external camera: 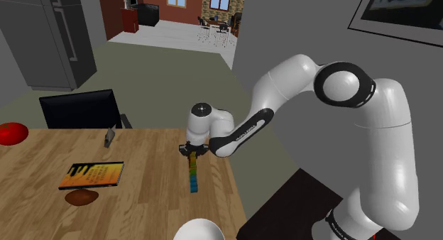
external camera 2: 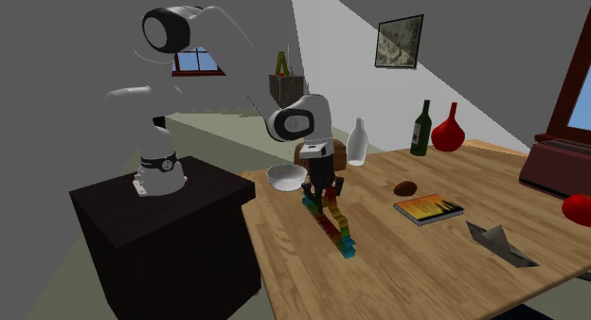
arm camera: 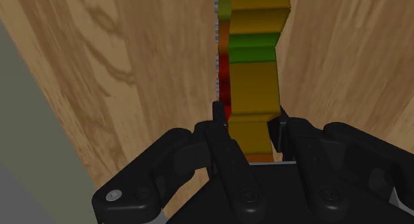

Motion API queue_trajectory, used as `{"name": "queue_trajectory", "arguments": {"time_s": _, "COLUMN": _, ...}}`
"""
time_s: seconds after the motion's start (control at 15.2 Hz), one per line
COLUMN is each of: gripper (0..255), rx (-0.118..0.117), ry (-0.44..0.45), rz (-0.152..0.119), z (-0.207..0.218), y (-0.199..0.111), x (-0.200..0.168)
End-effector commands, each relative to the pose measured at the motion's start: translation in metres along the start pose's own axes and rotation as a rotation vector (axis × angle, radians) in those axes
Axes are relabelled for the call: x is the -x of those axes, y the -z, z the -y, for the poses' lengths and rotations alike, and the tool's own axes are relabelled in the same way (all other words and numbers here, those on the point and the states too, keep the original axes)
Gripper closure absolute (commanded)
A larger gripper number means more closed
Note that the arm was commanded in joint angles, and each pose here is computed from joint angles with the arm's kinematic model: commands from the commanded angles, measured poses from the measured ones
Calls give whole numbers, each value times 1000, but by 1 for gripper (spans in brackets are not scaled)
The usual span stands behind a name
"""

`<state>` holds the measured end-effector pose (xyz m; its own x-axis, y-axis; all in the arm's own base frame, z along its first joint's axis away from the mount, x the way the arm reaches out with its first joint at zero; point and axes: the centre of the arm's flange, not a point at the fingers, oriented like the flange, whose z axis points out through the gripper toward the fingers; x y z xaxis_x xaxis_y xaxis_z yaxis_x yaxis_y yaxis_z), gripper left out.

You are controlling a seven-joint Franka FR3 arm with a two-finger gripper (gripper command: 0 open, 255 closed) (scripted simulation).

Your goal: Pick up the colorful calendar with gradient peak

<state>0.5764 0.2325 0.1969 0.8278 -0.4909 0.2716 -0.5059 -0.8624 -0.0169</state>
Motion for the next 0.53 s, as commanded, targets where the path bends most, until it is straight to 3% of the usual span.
{"name": "queue_trajectory", "arguments": {"time_s": 0.0, "gripper": 255, "rx": 0, "ry": 0, "rz": 0, "z": 1, "y": 10, "x": -4}}
{"name": "queue_trajectory", "arguments": {"time_s": 0.46, "gripper": 255, "rx": 0, "ry": 0, "rz": 0, "z": 1, "y": 36, "x": -11}}
